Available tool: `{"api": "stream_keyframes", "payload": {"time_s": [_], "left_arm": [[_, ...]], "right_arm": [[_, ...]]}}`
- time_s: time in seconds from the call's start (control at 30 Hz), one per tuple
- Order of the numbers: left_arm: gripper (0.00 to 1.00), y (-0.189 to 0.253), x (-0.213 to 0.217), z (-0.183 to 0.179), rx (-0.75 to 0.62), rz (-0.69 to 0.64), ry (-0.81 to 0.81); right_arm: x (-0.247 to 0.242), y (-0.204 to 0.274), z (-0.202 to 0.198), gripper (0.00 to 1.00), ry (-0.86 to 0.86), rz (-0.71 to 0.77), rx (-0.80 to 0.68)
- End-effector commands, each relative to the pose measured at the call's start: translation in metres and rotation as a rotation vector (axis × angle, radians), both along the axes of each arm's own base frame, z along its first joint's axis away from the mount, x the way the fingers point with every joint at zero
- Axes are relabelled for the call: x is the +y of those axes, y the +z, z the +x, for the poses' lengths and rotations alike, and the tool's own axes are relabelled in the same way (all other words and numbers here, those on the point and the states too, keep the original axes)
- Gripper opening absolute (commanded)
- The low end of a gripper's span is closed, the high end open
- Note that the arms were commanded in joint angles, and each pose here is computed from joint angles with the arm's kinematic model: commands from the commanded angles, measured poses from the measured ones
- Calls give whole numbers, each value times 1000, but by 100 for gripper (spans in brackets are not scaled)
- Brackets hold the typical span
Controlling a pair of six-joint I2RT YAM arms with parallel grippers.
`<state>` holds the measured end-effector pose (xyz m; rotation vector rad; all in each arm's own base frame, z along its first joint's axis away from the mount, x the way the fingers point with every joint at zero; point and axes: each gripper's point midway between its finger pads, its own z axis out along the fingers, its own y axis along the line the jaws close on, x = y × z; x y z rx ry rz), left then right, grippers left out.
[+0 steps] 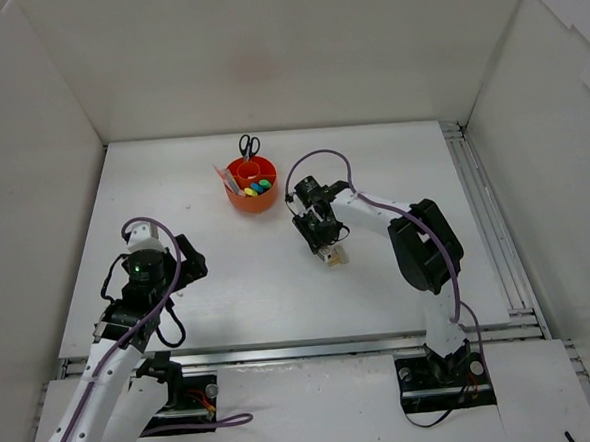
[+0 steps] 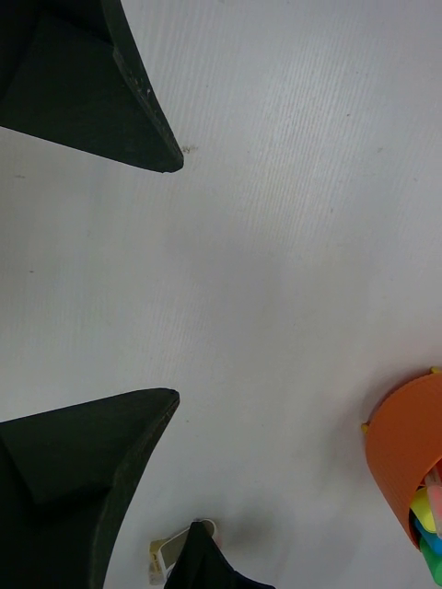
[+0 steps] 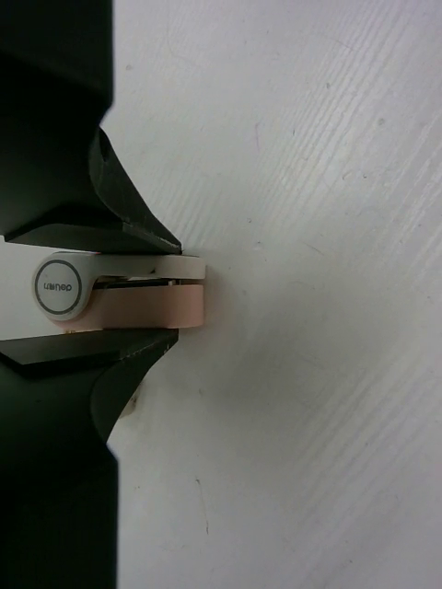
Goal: Sort the stationery into containers
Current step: Pick up the stationery from the center of the board, then place the stationery in the storage box.
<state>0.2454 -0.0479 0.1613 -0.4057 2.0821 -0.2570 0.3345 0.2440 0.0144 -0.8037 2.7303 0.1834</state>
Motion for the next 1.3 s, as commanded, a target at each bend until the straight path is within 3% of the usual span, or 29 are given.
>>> {"api": "stream_keyframes", "payload": {"time_s": [0.0,0.07,0.37,0.57,0.7,0.8,1.03,1.27], "left_arm": [[99,9,1,6,-35,-6,19],[100,9,1,6,-33,-5,17],[100,15,1,9,-47,-4,23],[100,20,6,7,-58,6,44],[99,26,9,7,-71,9,55],[99,27,10,8,-70,13,67],[100,29,15,10,-55,18,100],[100,32,19,6,-48,22,123]], "right_arm": [[4,24,5,15,-13,45,-23],[6,31,8,9,-8,57,-39],[34,124,51,4,11,229,-306],[65,216,91,5,54,449,-639],[98,283,108,10,171,689,-932],[110,310,122,10,210,744,-1073],[146,320,154,10,279,837,-1155],[168,285,190,10,279,839,-1219]]}}
